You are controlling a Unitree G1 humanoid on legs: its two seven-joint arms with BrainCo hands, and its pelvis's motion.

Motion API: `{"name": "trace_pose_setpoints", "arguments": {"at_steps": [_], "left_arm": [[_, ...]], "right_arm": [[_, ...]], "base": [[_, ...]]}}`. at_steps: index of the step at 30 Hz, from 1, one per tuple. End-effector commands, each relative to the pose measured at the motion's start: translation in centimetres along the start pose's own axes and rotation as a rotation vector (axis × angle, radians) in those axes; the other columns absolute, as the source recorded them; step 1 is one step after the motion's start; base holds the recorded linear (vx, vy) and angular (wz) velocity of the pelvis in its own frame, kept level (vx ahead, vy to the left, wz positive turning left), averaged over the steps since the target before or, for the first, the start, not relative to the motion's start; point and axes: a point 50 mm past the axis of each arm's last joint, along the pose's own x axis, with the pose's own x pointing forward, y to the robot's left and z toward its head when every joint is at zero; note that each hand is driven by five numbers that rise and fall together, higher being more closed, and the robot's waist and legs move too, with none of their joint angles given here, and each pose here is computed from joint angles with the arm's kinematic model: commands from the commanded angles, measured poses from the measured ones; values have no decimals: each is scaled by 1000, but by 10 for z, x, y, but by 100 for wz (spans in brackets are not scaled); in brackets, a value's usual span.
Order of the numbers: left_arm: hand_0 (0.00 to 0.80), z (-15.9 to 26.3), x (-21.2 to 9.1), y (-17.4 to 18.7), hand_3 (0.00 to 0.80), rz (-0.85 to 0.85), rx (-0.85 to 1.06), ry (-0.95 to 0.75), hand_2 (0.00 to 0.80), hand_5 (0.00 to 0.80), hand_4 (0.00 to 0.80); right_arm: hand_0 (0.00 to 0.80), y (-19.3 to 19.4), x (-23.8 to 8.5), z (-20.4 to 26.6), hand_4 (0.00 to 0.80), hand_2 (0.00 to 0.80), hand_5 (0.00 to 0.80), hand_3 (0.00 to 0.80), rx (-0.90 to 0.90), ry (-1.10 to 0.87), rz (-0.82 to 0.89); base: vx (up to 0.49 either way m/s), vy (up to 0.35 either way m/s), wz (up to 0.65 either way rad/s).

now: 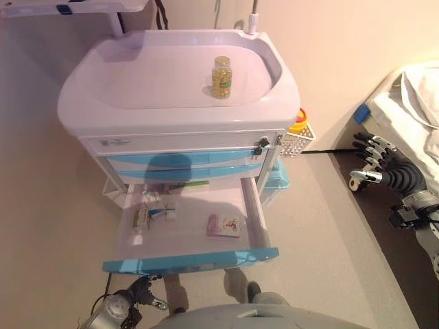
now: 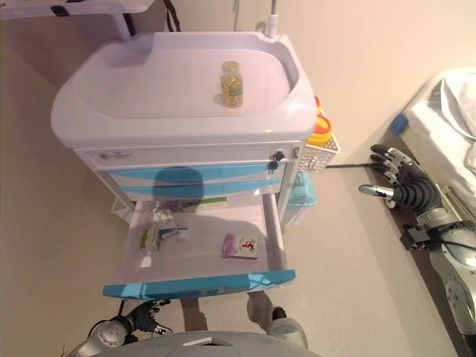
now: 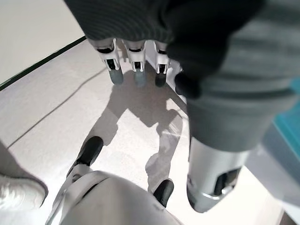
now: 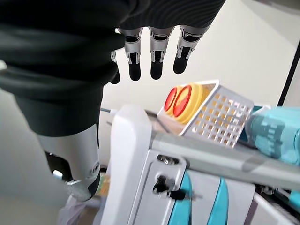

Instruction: Open the drawer and pick up the medicine

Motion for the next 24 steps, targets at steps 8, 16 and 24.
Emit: {"name": "trace_pose_setpoints", "arguments": {"at_steps": [8,16,24], "left_arm": [[0,55,-2,64,0,210,213,-198,0,0,0],[0,61,-14,112,0,283,305,-173,0,0,0],[0,77,-21,152,0,382,271,-185,0,0,0]], "right_arm": [[0,49,1,6,0,0,0,0,144,-95,590],[0,88,-10,-57,0,0,0,0,441,119,798],[0,115,-26,-106,0,0,0,0,630,288,882]], "base": [[-72,-18,-9],[-62,-23,0],[-68,29,-15]]}}
